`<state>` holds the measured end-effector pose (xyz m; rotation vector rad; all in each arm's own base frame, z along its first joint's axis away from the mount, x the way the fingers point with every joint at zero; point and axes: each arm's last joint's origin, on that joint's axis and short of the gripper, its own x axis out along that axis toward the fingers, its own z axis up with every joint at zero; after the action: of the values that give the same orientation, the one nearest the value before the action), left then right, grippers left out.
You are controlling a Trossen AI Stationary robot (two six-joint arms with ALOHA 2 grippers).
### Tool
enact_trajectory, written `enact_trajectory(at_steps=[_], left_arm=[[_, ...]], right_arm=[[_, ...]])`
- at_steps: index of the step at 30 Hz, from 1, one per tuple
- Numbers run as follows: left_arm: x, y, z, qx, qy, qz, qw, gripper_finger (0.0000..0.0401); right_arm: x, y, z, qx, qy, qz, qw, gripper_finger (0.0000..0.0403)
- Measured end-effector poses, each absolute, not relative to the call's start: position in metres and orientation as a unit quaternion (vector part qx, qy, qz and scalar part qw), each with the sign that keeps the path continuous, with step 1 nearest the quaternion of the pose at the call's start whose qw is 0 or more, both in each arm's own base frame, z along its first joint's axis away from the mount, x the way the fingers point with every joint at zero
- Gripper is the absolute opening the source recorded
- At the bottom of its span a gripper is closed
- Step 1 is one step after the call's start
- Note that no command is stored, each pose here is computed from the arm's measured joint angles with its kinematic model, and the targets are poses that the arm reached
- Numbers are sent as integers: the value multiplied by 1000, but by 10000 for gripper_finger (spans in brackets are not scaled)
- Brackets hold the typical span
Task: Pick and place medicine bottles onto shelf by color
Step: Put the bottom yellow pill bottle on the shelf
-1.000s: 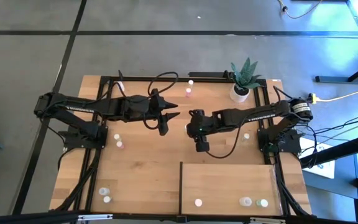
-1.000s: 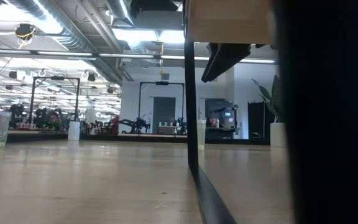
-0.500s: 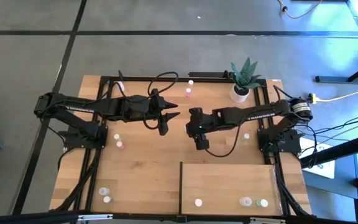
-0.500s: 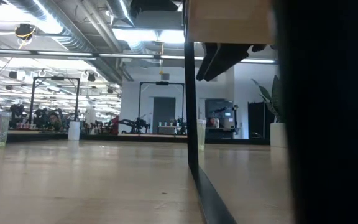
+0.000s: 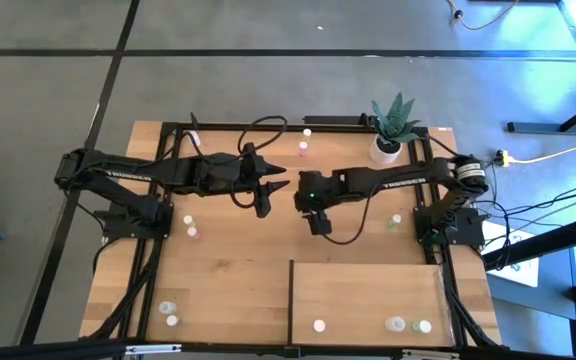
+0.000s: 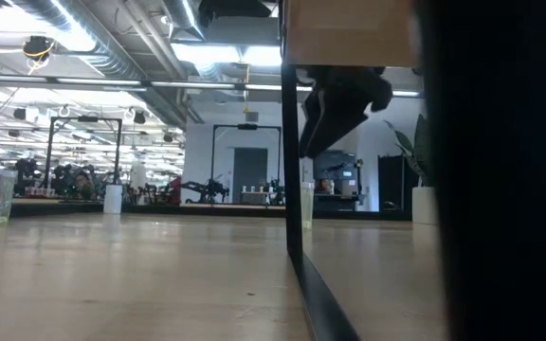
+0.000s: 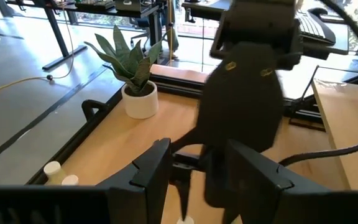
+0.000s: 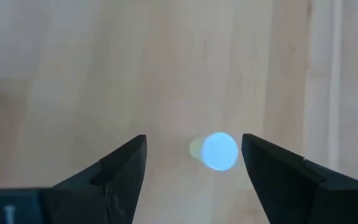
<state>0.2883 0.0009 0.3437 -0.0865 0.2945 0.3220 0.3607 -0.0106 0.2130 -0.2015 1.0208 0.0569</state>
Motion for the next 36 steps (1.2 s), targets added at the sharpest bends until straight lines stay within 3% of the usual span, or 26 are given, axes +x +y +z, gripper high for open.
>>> enact_trajectory(at_steps=[36], left_arm=[[288,2,343,-42,149,161,975,147]], right_arm=[[373,-47,176,-73,510,35,856,255]])
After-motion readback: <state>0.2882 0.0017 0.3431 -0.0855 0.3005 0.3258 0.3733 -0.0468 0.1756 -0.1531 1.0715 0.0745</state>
